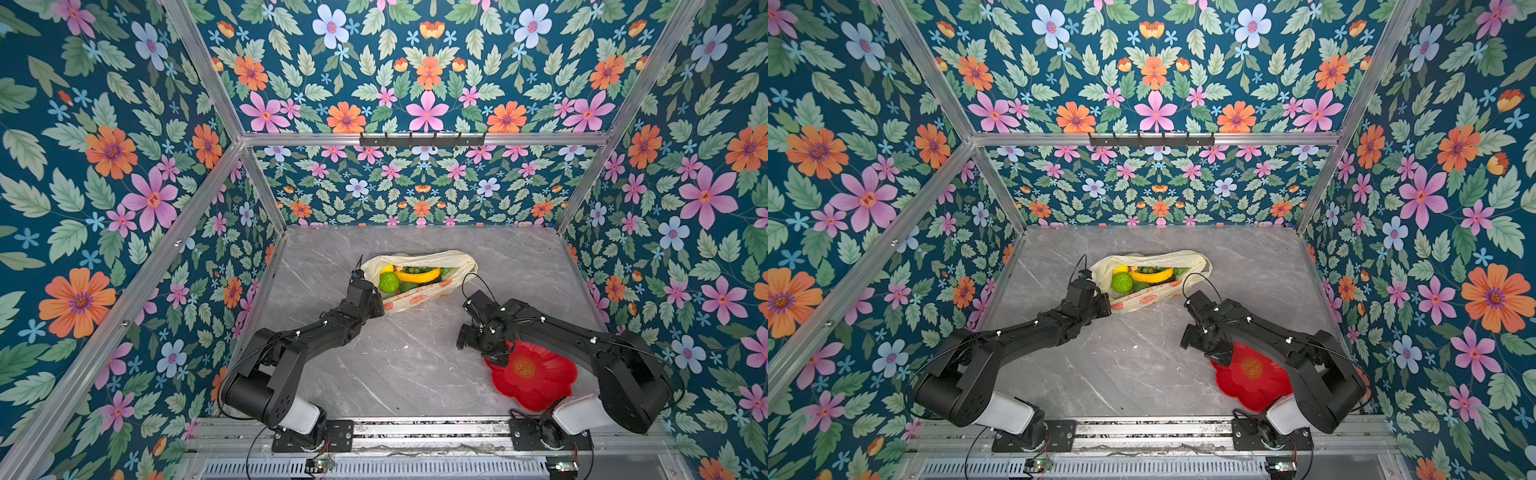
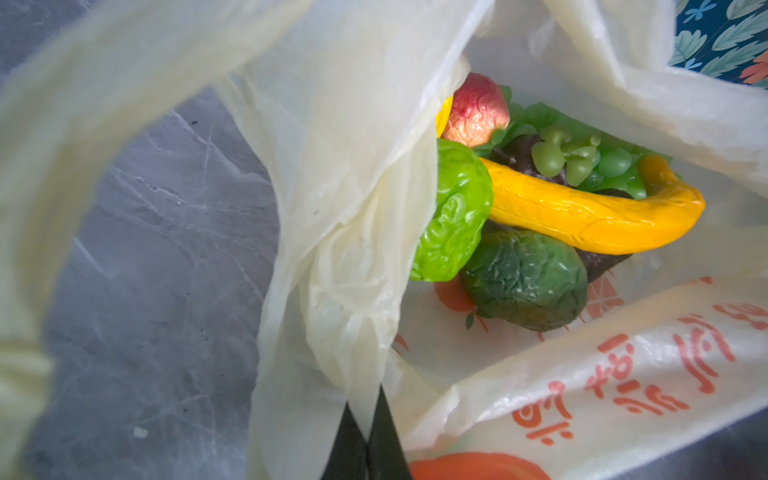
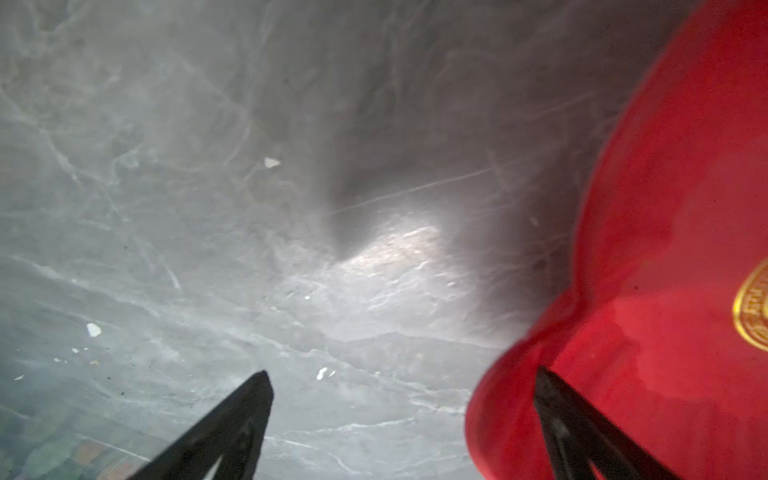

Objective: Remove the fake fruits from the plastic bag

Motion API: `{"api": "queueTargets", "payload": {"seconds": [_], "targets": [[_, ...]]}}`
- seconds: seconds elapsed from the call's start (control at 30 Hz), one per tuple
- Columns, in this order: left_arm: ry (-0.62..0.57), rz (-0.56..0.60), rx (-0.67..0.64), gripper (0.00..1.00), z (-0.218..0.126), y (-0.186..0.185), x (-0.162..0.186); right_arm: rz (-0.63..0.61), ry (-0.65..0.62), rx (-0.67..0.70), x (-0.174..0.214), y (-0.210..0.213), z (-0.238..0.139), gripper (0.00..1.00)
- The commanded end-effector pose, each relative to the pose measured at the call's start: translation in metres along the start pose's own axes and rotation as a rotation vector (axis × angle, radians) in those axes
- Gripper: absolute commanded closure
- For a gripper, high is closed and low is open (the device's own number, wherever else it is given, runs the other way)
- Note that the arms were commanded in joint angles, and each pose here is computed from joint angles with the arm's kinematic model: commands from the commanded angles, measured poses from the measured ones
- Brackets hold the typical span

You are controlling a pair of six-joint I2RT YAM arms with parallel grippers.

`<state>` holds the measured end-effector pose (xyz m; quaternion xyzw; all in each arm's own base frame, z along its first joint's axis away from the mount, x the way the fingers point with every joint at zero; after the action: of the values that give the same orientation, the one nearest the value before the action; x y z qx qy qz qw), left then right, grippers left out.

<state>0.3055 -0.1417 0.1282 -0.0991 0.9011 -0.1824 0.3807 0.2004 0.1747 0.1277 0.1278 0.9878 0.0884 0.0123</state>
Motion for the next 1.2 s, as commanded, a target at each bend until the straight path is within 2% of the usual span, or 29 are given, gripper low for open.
{"api": "queueTargets", "payload": {"seconds": [0.0, 0.2, 0.37, 0.43, 0.63, 0.8, 0.87, 1.0, 1.17], "targets": [[-0.019, 0.011, -0.015, 1.00, -0.001, 0.000, -0.004, -0.016, 0.009, -0.013, 0.004, 0.023, 0.001, 0.01], [-0.025, 0.014, -0.023, 1.00, -0.002, 0.001, -0.005, -0.102, -0.011, 0.004, 0.006, 0.045, -0.012, 0.01], [-0.028, 0.018, -0.033, 1.00, -0.001, 0.002, -0.005, -0.144, -0.088, 0.128, -0.004, 0.019, -0.037, 0.01], [-0.027, 0.020, -0.037, 1.00, 0.000, 0.003, -0.004, -0.137, -0.103, 0.129, -0.014, 0.001, -0.052, 0.01], [-0.035, 0.018, -0.028, 1.00, -0.004, 0.002, -0.006, 0.022, -0.219, 0.009, -0.055, -0.070, -0.094, 0.01], [-0.040, 0.020, -0.032, 1.00, -0.005, 0.002, -0.006, 0.257, -0.244, -0.128, -0.083, -0.138, -0.100, 0.01], [-0.040, 0.018, -0.025, 1.00, -0.005, 0.002, -0.007, 0.323, -0.267, -0.114, -0.087, -0.159, -0.100, 0.01], [-0.038, 0.018, -0.023, 1.00, -0.005, 0.001, -0.007, 0.403, -0.232, -0.076, -0.094, -0.191, -0.093, 0.01], [-0.042, 0.019, -0.025, 1.00, -0.006, 0.001, -0.007, 0.425, -0.214, -0.042, -0.103, -0.199, -0.073, 0.01]]}}
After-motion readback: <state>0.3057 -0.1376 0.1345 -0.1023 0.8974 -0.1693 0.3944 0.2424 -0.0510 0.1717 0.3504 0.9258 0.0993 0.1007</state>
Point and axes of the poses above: each gripper's point midway between its finger pads, its own z axis out along the fingers, its own y axis along the line the jaws close on, x = y × z, the point moved 8 cm from there along -z, back along the fingers, and after that the axes turned 6 degrees about -z, right-handed, at the moved point
